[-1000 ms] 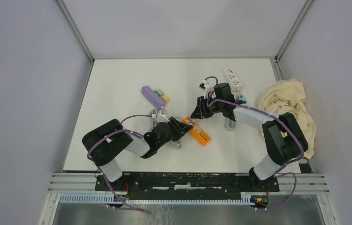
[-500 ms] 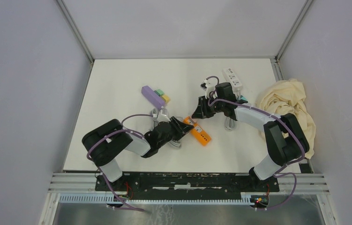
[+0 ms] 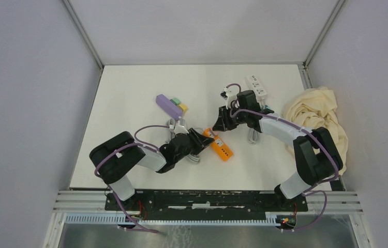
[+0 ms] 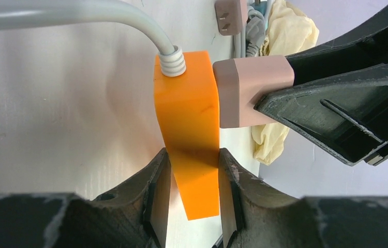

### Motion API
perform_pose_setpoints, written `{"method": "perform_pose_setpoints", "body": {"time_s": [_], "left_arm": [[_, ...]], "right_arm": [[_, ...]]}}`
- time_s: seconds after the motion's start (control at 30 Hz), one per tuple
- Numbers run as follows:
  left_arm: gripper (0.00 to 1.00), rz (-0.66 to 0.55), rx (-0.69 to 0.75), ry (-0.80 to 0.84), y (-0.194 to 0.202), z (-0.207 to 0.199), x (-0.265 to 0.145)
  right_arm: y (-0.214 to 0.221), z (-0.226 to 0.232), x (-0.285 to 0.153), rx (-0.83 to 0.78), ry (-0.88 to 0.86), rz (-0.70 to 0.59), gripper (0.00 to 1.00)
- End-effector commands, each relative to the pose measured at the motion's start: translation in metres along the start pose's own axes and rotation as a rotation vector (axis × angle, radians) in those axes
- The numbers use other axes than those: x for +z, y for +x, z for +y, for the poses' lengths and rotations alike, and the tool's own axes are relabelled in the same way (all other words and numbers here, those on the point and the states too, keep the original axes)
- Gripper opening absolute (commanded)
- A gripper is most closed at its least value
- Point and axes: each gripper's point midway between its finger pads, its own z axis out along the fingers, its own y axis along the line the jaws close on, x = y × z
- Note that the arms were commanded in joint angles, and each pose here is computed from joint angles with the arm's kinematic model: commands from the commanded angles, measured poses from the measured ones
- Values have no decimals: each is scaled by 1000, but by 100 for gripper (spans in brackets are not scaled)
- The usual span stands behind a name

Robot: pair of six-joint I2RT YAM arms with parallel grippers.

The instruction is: Pull the plug off the socket

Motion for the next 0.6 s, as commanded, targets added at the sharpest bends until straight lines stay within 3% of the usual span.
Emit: {"method": "perform_pose_setpoints", "body": {"time_s": [0.0, 0.1, 0.2, 0.27, 0.4, 0.57], "left_arm": [[3, -21, 135, -279, -7, 81, -9], [3, -18, 137, -285, -7, 82, -9], [3, -23, 141, -295, -9, 83, -10], [3, -28, 141, -303, -10, 84, -12], [3, -30, 144, -309, -12, 84, -13], [3, -23, 166, -303, -12, 79, -10]], "right_arm": [[-46, 34, -20, -82, -75, -96, 0], [-43, 65, -22, -70, -275, -55, 0], [-49, 74, -27, -21, -364, -94, 0], [-52, 69, -27, -3, -341, -124, 0], [-52, 29, -24, -38, -106, -129, 0], [-57, 45, -35, -70, -220, -128, 0]]}}
